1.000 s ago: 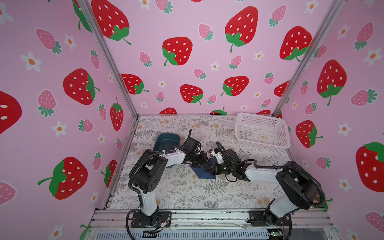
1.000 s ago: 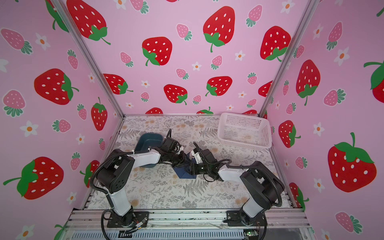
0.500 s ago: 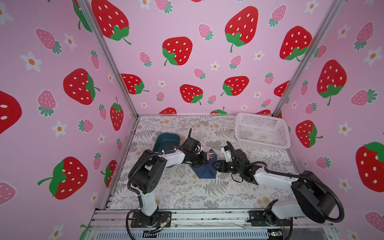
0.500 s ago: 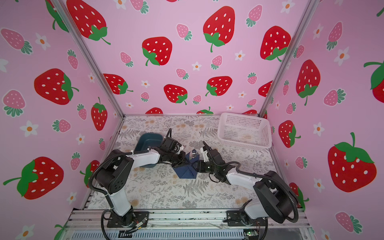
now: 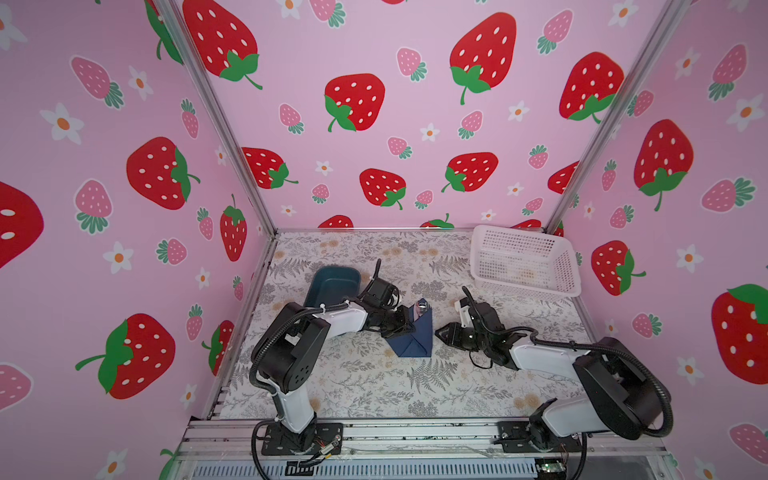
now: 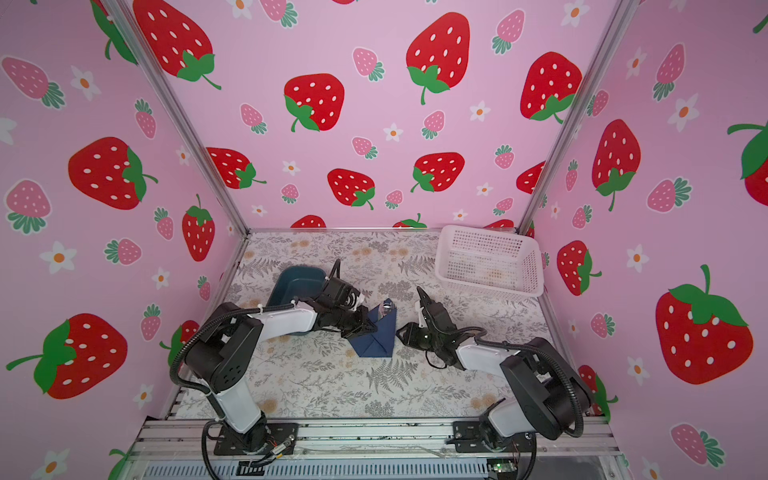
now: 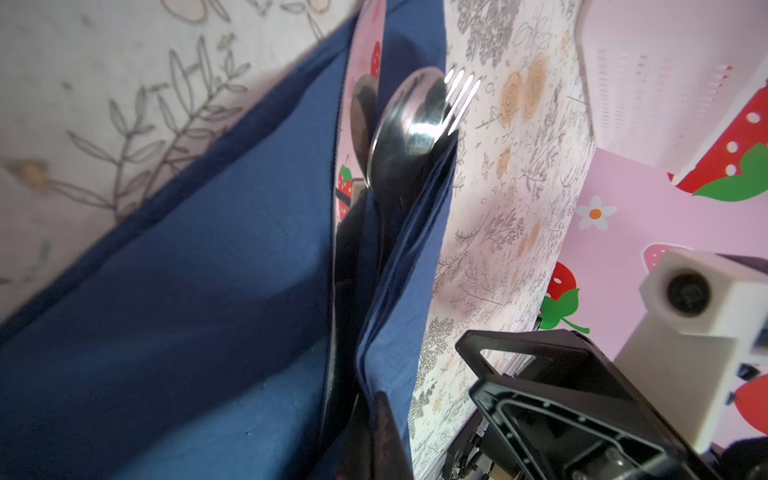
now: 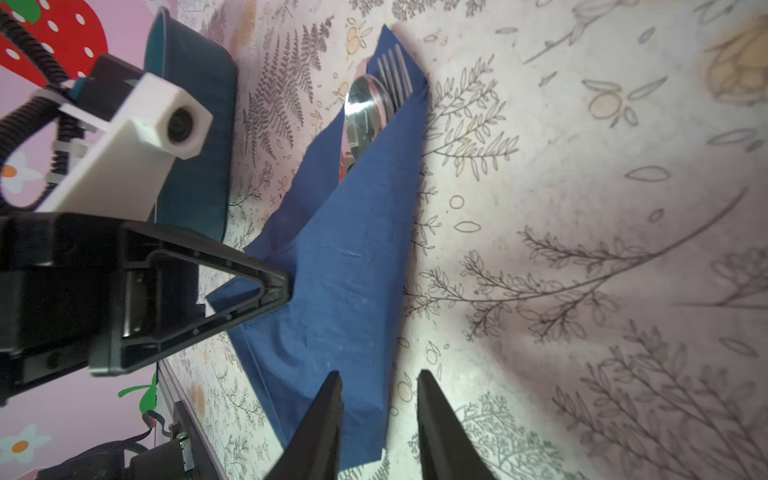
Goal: Place the utensils on the paper napkin and roll it up
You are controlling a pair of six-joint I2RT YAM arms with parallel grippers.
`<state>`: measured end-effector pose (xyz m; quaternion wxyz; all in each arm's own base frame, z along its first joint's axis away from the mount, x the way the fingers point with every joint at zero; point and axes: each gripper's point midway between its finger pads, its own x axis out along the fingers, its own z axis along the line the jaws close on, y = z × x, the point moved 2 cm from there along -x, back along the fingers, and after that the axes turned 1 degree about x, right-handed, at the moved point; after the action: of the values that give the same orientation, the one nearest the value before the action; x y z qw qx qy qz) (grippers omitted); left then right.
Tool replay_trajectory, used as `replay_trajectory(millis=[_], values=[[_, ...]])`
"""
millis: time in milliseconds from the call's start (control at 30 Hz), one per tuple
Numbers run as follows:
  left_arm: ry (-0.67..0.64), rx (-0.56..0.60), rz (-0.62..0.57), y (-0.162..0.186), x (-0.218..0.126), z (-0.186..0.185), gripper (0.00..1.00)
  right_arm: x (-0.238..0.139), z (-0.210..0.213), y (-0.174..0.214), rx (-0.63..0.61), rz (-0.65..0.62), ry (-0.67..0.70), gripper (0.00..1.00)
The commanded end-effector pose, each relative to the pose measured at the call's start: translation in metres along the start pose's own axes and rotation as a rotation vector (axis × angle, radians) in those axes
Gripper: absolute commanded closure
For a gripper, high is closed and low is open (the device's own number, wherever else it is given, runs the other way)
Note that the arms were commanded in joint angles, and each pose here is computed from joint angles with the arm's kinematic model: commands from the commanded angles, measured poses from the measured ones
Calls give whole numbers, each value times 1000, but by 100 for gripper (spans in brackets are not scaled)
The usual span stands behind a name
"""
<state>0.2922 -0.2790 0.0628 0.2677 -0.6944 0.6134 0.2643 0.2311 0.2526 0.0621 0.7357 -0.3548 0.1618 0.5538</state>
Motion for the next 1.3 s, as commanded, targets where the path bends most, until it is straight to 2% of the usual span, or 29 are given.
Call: replay_trajectory(millis=[0, 300, 533, 933, 1267], values=[[-22, 37, -9, 4, -2, 4, 100, 6, 4, 0, 20, 24, -15, 69], [-94, 111, -19, 0, -1, 13, 100, 11, 7, 2, 15, 51, -23, 72], [-127, 176, -37, -8, -1, 13, 100, 16, 25, 21, -22, 103, -79, 79], [-149, 174, -19, -4, 5, 24, 100, 28, 41, 43, -64, 187, -122, 86], [-156, 170, -21, -6, 4, 22, 99, 38, 27, 48, -22, 207, -49, 85]])
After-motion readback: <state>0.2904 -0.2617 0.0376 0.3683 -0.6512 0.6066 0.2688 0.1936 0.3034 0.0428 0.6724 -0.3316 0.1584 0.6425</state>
